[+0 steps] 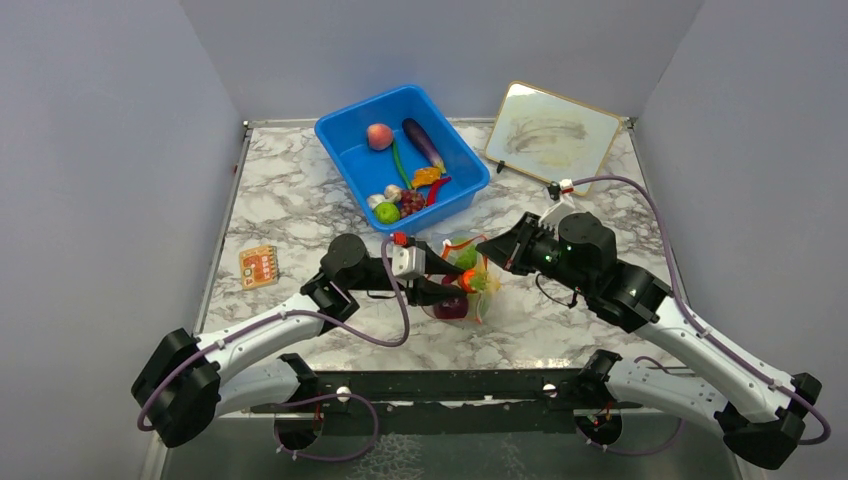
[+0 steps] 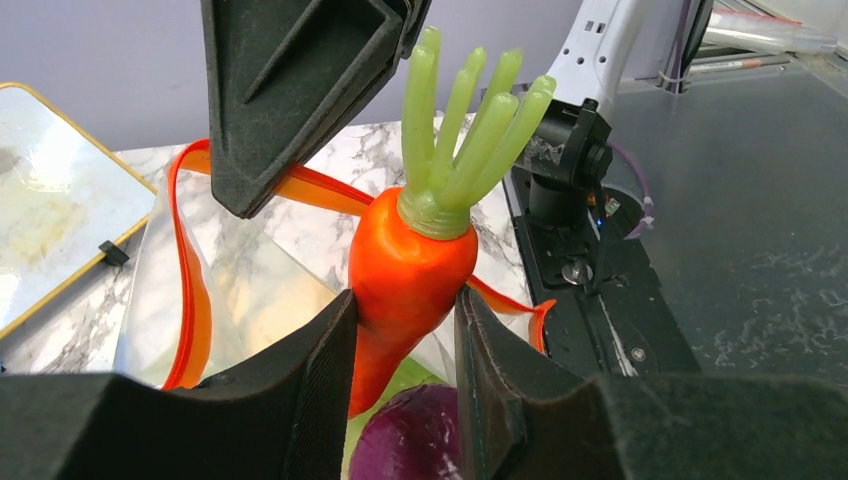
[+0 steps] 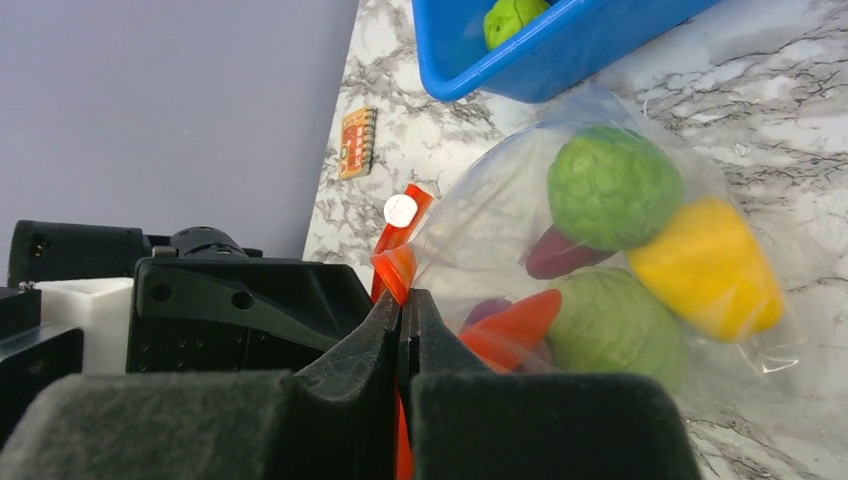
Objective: Place the food in the zip-top bag and seal the zipper
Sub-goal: Place the fake vegetable in the zipper food storage bag.
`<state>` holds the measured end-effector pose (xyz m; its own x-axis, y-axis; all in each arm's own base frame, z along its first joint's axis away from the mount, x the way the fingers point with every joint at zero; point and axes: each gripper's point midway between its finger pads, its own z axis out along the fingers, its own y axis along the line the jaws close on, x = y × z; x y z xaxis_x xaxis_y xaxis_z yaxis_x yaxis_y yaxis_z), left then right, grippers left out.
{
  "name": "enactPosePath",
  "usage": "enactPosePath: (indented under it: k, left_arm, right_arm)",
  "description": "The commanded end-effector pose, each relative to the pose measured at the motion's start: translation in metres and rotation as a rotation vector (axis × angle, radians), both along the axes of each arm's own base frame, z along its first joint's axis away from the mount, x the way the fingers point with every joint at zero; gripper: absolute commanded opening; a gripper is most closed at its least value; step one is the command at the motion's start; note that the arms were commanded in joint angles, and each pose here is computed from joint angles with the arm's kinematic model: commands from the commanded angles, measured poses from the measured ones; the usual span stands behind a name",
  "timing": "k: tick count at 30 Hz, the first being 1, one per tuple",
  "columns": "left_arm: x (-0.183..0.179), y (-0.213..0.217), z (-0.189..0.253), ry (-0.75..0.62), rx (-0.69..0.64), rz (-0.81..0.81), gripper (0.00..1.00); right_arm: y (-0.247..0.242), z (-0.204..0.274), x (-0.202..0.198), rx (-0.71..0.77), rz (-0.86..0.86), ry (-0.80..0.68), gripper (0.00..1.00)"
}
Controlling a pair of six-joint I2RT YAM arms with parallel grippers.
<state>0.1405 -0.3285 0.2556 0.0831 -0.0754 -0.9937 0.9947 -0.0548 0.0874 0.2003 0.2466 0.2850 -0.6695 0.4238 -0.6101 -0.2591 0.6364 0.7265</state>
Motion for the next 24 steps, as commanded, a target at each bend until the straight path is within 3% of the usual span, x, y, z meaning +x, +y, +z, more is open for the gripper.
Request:
enactPosePath:
  k: [1, 5, 11, 17, 24]
  left_arm:
    - [0.011, -0.002, 0.004, -0.083, -0.046, 0.063, 0.27]
    - [0.020, -0.002, -0.005, -0.094, -0.029, 0.110, 0.35]
    - [0.020, 0.002, -0.002, -0.126, -0.040, 0.128, 0.61]
    - [0.006, 0.005, -0.002, -0.182, -0.045, 0.062, 0.64]
    - [-0.008, 0.002, -0.008, -0.185, -0.028, -0.031, 0.53]
  right_arm:
    - [0.006, 0.026, -0.004, 0.082, 0.034, -0.056, 0.01]
    - [0.006, 0.028, -0.004, 0.079, 0.036, -0.058, 0.01]
    - [0.004, 0.028, -0.004, 0.073, 0.033, -0.059, 0.01]
    - [0.004, 0.027, -0.003, 0.069, 0.031, -0.060, 0.01]
    - [0.005, 0.028, -0.004, 0.066, 0.036, -0.061, 0.01]
